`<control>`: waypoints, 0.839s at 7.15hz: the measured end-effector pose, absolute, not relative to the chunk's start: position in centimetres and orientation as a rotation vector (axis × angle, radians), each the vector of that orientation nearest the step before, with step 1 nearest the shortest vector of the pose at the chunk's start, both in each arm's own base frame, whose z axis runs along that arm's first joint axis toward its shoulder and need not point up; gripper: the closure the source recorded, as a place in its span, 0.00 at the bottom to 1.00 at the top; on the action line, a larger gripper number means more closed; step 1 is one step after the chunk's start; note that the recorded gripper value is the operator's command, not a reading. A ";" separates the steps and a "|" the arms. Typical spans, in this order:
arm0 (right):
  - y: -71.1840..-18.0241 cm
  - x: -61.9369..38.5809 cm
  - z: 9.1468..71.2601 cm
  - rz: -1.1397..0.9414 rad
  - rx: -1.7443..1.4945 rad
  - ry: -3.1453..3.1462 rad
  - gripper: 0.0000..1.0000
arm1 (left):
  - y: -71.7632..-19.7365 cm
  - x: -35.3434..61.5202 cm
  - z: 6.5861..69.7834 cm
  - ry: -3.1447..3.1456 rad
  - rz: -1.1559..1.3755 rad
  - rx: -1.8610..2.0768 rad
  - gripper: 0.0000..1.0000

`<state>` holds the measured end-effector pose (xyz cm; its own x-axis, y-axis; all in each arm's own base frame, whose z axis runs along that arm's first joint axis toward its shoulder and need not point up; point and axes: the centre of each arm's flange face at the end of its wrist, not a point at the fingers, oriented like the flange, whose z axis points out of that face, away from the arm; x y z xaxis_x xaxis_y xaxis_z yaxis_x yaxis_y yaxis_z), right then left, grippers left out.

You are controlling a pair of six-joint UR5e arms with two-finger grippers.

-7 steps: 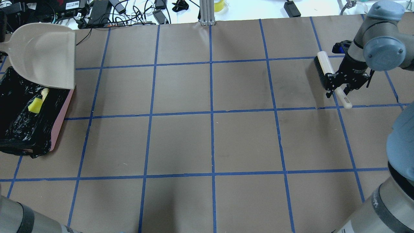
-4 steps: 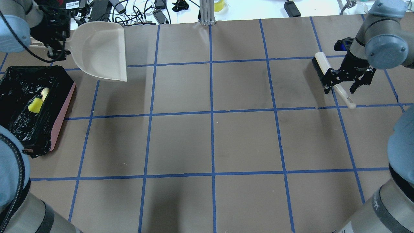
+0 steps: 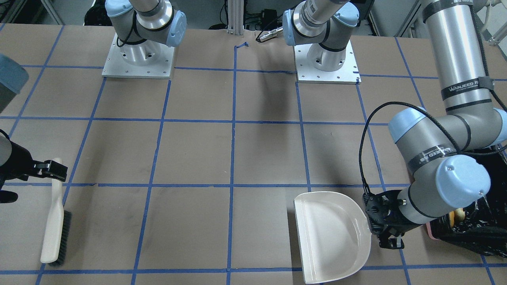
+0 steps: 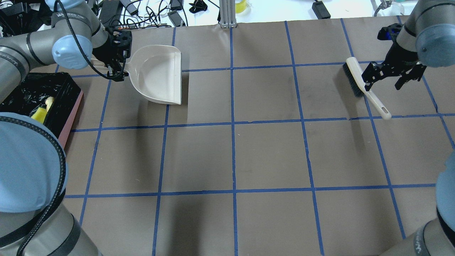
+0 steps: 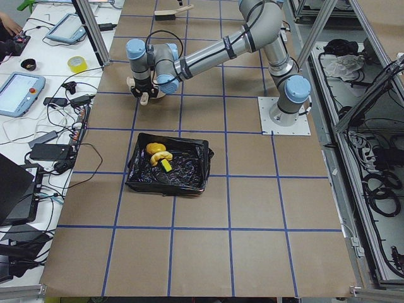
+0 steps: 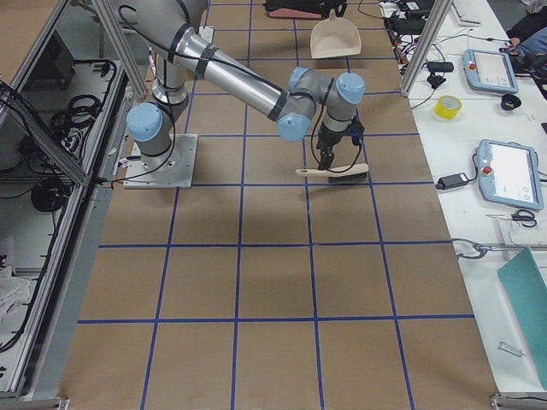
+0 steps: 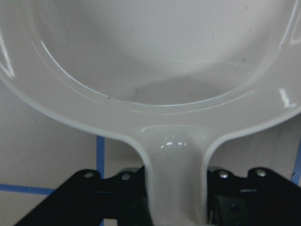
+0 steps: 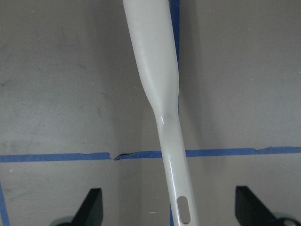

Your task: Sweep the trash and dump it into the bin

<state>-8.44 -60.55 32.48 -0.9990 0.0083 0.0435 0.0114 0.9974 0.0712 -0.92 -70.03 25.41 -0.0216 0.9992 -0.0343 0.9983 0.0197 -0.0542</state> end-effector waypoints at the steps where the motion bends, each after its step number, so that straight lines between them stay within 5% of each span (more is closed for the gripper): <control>1: -59.5 -7.8 38.1 0.023 -0.011 -3.068 0.00 | -69.6 -1.5 23.8 -2.193 0.122 -2.214 1.00; 3: -55.2 -5.0 48.9 0.239 0.002 -3.022 0.00 | -69.1 -1.8 22.2 -2.173 0.148 -2.226 1.00; 4: -53.5 -2.4 51.1 0.250 0.003 -3.029 0.00 | -69.0 -1.8 21.7 -2.167 0.145 -2.226 0.80; 5: -52.6 1.2 51.8 0.242 -0.041 -3.048 0.00 | -68.9 -1.8 21.3 -2.161 0.141 -2.228 0.32; 6: -52.2 5.3 51.7 0.238 -0.063 -3.060 0.00 | -68.9 -1.7 21.2 -2.163 0.137 -2.225 0.22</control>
<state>5.26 -52.18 51.75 -0.9966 0.0464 0.0678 0.0353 0.9871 -0.1559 -1.74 -68.90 21.20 0.0268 0.9989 -0.0382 0.9958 -0.0301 -0.0867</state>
